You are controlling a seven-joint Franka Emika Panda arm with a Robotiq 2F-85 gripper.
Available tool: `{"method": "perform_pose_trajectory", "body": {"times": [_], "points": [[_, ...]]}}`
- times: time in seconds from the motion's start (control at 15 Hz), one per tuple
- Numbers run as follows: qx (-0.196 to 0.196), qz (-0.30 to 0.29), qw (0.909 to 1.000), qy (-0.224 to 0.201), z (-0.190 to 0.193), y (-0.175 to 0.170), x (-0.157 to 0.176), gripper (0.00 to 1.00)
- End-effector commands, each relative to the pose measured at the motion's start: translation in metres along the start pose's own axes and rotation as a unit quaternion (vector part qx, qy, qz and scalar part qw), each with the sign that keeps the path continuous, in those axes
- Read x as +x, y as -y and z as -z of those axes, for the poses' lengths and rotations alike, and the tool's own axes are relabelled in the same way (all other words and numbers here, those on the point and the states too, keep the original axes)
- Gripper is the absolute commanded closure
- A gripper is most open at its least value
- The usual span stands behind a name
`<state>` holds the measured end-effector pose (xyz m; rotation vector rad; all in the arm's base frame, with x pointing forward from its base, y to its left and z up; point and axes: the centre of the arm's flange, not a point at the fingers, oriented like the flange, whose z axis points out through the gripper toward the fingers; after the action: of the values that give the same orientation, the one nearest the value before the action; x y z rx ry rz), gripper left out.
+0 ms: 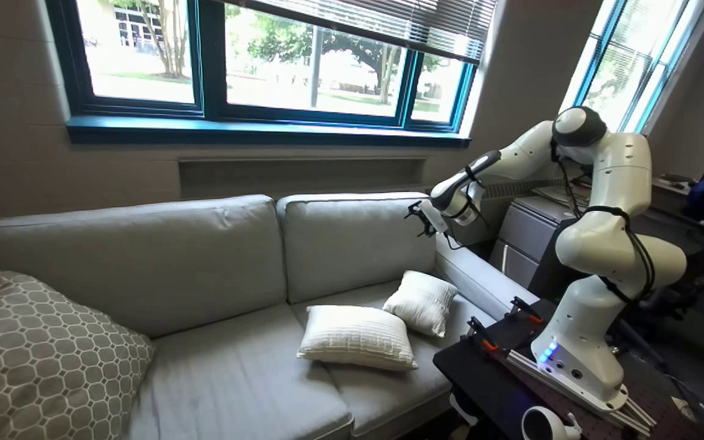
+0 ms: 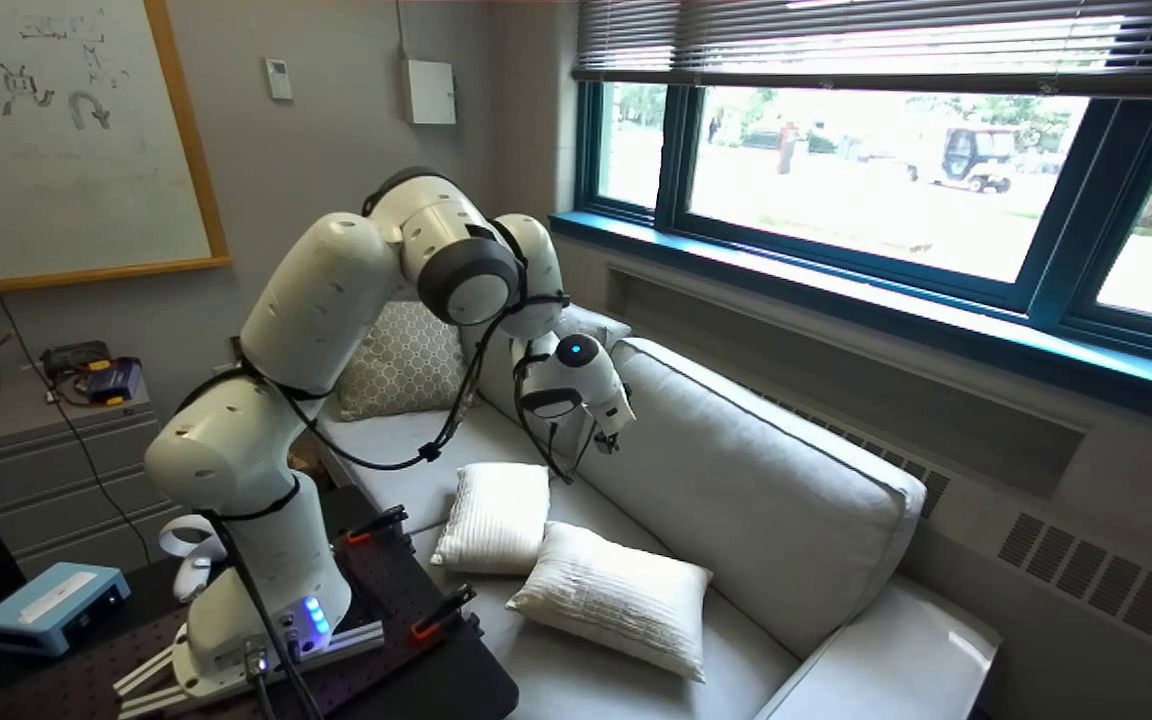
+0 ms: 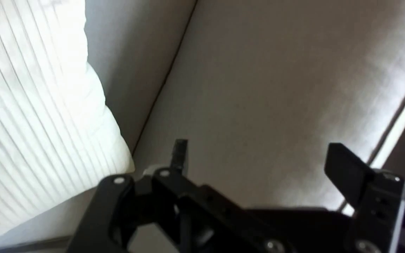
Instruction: Move the small pillows to the right
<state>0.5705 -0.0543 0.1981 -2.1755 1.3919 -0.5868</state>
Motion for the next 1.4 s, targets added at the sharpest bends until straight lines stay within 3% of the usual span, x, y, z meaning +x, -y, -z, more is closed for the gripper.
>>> {"method": "perform_pose_trajectory", "body": {"times": [0.0,0.13,0.2,0.33,0.67,1.07,1.33], "points": [[-0.062,0.024,0.9972,0.035,-0.064,0.016,-0.02,0.0],[-0.125,0.029,0.9915,0.022,-0.079,0.002,-0.021,0.0],[-0.079,0.029,0.9959,0.031,-0.051,-0.013,-0.026,0.0],[-0.104,0.035,0.9937,0.021,-0.057,-0.025,-0.024,0.0],[-0.119,0.046,0.9917,0.019,-0.065,-0.022,-0.026,0.0],[-0.185,0.1,0.9734,0.092,-0.164,-0.015,-0.054,0.0],[-0.242,0.137,0.9547,0.106,-0.232,-0.009,-0.078,0.0]]}}
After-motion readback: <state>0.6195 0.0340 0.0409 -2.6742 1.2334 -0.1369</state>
